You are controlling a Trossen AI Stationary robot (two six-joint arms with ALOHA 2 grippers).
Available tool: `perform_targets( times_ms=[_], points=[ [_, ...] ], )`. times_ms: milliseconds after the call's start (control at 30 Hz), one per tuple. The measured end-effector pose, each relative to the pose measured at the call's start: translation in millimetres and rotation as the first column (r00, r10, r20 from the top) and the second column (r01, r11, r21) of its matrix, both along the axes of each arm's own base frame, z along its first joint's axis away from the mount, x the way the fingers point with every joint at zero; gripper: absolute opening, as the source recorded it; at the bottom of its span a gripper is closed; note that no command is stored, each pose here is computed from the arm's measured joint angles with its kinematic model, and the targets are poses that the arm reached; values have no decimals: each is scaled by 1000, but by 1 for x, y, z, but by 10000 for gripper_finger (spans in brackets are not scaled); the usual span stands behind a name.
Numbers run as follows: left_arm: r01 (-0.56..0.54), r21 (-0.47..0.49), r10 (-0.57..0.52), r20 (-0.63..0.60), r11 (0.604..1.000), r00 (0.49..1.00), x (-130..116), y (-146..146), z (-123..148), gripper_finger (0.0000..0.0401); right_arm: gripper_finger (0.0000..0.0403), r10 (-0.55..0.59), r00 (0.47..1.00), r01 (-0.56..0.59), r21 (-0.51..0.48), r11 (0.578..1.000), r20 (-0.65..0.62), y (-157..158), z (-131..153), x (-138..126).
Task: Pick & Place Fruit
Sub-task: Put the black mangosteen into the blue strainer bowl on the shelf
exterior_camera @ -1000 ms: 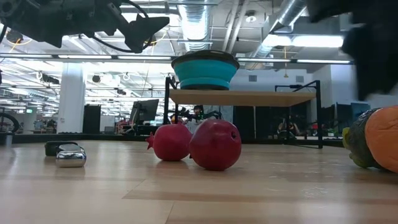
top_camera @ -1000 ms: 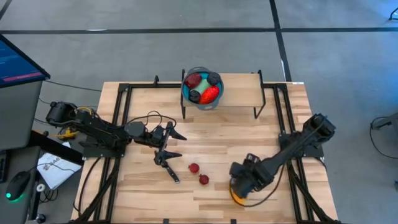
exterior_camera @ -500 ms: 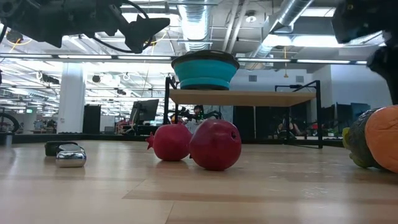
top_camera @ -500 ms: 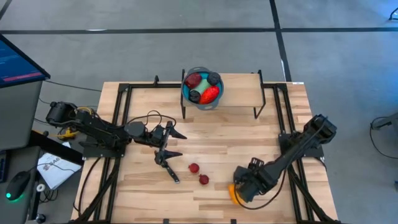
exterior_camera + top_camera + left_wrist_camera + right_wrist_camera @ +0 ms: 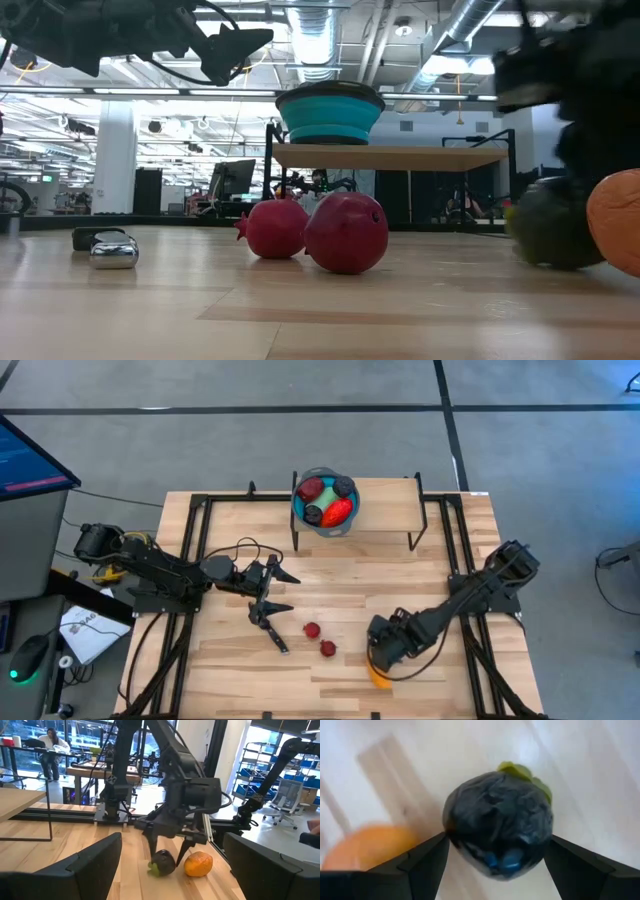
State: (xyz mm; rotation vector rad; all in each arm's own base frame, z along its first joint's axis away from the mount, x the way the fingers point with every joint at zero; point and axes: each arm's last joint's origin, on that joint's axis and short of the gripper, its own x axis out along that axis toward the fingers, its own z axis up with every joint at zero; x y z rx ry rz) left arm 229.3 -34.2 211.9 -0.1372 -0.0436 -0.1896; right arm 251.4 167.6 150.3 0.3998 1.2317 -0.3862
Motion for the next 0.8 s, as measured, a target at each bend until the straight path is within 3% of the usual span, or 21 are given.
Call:
perform_targets(
  times_ms=[333,600,800],
  points=[
    [1,-1,-1,-1,1000,1000,0,0,0,341,303,-14,997,24,-124,992,82,-30,-4,21],
    [2,-4,-2,-3,1000,1000,0,0,0,341,256,-8,991,35,-199,979,135,-43,-2,31],
    [7,-4,-7,-4,1000,1000,0,0,0,341,231,24,987,17,-252,967,161,-35,-2,28]
  ],
)
